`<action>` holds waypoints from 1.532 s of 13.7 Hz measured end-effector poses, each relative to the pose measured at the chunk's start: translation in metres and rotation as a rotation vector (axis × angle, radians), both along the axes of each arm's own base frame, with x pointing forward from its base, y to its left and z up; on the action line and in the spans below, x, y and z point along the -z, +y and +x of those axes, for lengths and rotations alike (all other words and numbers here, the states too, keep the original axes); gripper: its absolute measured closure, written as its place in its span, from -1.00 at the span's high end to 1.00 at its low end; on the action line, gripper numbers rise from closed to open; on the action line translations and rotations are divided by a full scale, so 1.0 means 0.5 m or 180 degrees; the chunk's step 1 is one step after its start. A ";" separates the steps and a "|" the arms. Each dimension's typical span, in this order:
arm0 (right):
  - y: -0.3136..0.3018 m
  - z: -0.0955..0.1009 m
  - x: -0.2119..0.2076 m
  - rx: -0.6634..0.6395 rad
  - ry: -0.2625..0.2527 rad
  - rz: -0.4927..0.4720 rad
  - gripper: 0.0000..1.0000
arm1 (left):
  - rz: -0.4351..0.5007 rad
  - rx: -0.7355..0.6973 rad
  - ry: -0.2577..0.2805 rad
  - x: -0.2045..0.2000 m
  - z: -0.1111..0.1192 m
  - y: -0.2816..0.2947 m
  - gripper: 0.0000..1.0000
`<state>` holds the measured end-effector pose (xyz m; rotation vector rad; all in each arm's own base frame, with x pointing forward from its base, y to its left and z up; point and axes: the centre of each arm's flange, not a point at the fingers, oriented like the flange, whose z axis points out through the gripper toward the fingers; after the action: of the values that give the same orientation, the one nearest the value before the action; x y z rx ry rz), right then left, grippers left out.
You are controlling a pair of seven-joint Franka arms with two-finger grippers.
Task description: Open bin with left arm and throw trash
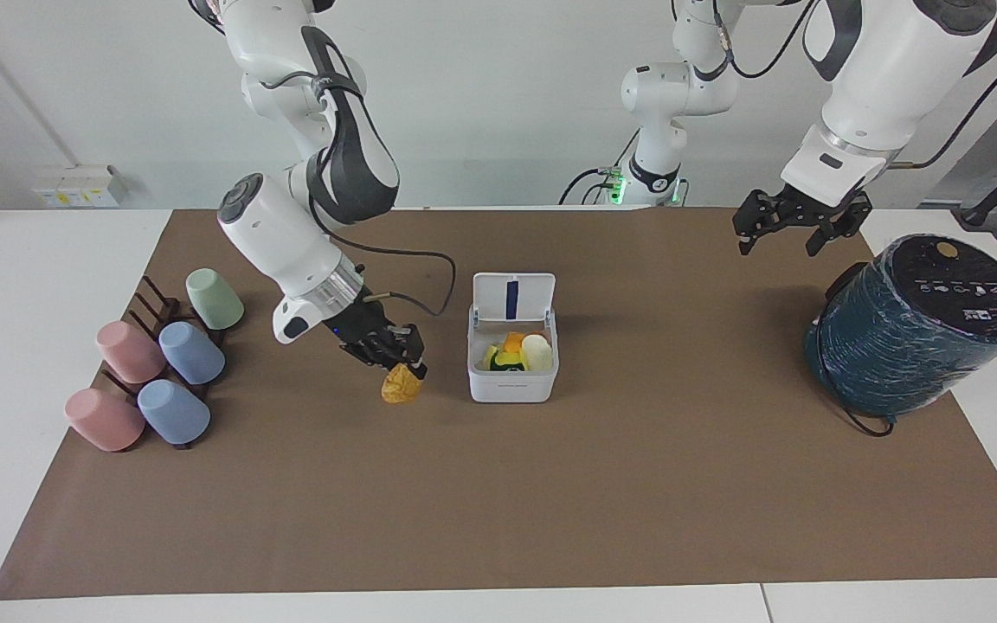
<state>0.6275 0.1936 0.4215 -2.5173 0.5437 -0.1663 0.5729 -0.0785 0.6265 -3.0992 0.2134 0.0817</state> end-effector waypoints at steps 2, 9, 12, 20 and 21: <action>0.062 -0.015 0.004 0.0342 0.0224 0.0213 -0.20 | 0.0091 0.0022 0.0065 0.017 -0.013 0.011 1.00; 0.179 -0.064 0.010 0.0819 0.0767 0.0441 -0.20 | 0.0171 0.0094 0.0133 0.049 -0.030 0.064 1.00; 0.213 -0.081 0.010 0.0942 0.0959 0.0621 -0.20 | 0.0011 0.0037 -0.0113 0.046 -0.016 0.073 1.00; 0.237 -0.092 0.009 0.0997 0.1079 0.0792 -0.20 | -0.0091 -0.0092 -0.0206 0.064 -0.027 0.018 1.00; 0.239 -0.094 0.010 0.0998 0.1088 0.0794 -0.20 | -0.0092 -0.0092 -0.0206 0.064 -0.028 0.018 1.00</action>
<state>0.5805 0.3131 0.4167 -2.2134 1.0288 0.2099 0.5591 -0.0698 0.5946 -3.1281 0.1691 -0.0213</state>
